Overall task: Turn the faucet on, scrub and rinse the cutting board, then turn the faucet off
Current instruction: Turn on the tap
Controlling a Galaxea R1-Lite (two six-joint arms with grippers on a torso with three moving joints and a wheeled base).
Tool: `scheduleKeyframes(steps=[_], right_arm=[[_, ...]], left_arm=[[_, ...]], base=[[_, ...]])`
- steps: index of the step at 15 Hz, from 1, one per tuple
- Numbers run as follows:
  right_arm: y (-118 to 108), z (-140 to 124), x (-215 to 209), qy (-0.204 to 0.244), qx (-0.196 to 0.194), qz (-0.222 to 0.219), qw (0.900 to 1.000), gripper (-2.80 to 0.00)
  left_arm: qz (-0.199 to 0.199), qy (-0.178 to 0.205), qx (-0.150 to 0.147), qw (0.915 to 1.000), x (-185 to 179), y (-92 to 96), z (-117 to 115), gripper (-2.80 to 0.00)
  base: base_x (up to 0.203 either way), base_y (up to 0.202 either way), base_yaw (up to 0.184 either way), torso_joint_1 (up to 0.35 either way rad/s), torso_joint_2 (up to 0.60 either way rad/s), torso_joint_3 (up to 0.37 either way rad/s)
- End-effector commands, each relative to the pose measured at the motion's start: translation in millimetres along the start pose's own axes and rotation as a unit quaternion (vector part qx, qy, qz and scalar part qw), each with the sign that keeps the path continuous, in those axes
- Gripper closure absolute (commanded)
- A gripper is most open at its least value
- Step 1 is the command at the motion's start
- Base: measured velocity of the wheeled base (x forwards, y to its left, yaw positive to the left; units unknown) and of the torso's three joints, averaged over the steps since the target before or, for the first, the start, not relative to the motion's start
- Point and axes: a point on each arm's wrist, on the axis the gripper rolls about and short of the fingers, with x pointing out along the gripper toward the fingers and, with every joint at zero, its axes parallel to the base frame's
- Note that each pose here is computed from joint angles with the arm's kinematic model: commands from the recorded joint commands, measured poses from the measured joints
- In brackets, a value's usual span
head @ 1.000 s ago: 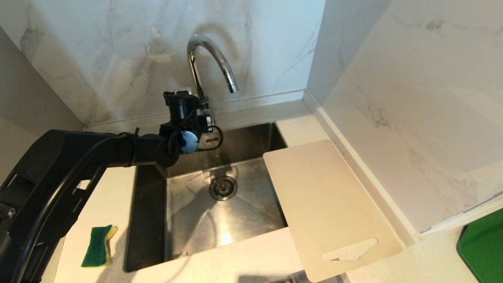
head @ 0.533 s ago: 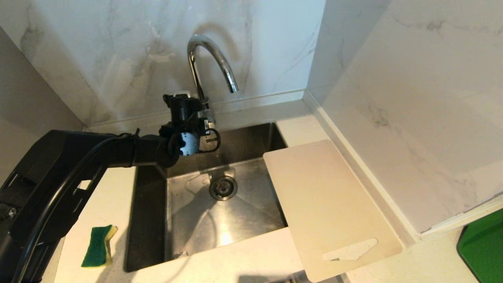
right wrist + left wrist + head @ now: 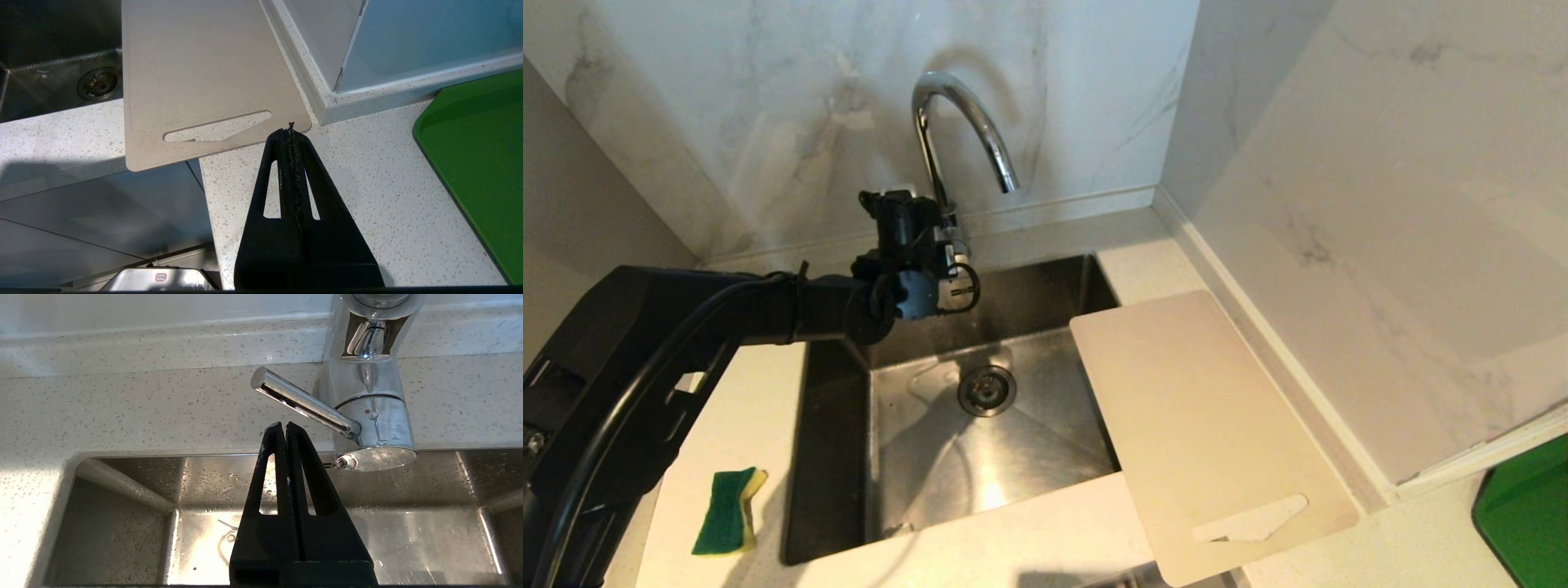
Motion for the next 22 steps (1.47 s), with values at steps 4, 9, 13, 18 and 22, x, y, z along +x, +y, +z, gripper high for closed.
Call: scheduleKeyframes(steps=[4,9,13,18,22], right_arm=[[0,0,0,0.0,0.0,0.0,1.0,0.0],[0,0,0,0.0,0.0,0.0,1.0,0.0],[0,0,0,0.0,0.0,0.0,1.0,0.0],[0,0,0,0.0,0.0,0.0,1.0,0.0],[0,0,0,0.0,0.0,0.0,1.0,0.0]], left_arm=[[-0.003,0.003,0.002,1.0,-9,-0.7,5,0.0],[-0.002,-0.004,-0.006,1.0,-18,-5.4,13,0.0],[-0.007,-0.006,-0.015,0.9998,-26,-6.9,19,0.0],[-0.012,-0.006,-0.036,0.9993,-30,-7.0,26,0.0],[-0.016,0.025,-0.052,0.9982,-39,-6.2,29,0.0]], base=[[0.0,0.0,0.0,0.0,0.0,0.0],[0.0,0.0,0.0,0.0,0.0,0.0],[0.0,0.0,0.0,0.0,0.0,0.0],[0.0,0.0,0.0,0.0,0.0,0.0],[0.0,0.0,0.0,0.0,0.0,0.0]])
